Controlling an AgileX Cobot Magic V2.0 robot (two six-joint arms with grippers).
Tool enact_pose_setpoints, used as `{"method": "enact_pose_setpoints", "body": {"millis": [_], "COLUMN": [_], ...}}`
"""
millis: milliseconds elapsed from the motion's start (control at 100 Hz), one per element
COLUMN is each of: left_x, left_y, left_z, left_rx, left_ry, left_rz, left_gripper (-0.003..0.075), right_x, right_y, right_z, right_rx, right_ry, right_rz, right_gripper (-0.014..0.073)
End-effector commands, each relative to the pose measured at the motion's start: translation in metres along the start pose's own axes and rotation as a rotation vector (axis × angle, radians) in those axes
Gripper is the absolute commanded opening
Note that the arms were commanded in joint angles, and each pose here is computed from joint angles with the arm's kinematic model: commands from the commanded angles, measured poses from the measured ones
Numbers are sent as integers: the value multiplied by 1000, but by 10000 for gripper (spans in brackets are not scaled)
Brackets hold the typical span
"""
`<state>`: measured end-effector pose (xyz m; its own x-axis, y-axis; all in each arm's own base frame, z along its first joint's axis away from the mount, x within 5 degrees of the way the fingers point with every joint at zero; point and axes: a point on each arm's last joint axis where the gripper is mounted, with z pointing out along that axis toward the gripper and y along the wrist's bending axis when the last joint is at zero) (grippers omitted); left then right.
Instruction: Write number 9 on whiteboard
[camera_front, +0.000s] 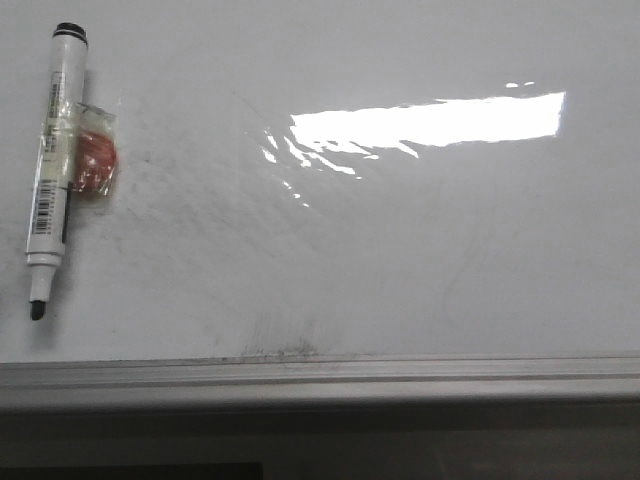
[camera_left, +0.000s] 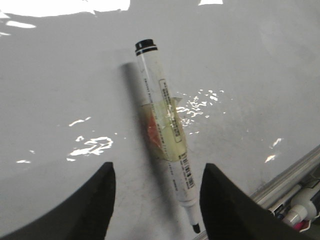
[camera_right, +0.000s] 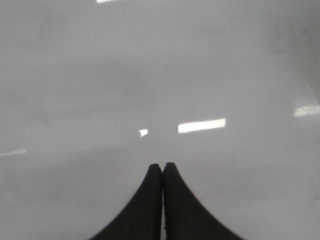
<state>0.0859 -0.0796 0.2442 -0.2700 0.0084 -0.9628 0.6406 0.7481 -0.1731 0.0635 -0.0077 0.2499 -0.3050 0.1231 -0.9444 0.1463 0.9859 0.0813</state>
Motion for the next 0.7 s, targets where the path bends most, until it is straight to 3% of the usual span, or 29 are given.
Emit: {"method": "enact_pose_setpoints", "body": {"millis": [0,690], "left_x": [-18,5], "left_y": [-4,-12], "left_z": [7,58], "left_rx": [17,21], "left_ry": [-102,12], "left_rz": [-33,-22], "left_gripper": [358,342], "right_x": [-17,-17], "right_y": [2,2], "right_z": [-2,-2], "right_rx": [-10,-10], "right_ry": [-88,-88], "right_rz": [-3,-3], "right_gripper": [-63,-63]}}
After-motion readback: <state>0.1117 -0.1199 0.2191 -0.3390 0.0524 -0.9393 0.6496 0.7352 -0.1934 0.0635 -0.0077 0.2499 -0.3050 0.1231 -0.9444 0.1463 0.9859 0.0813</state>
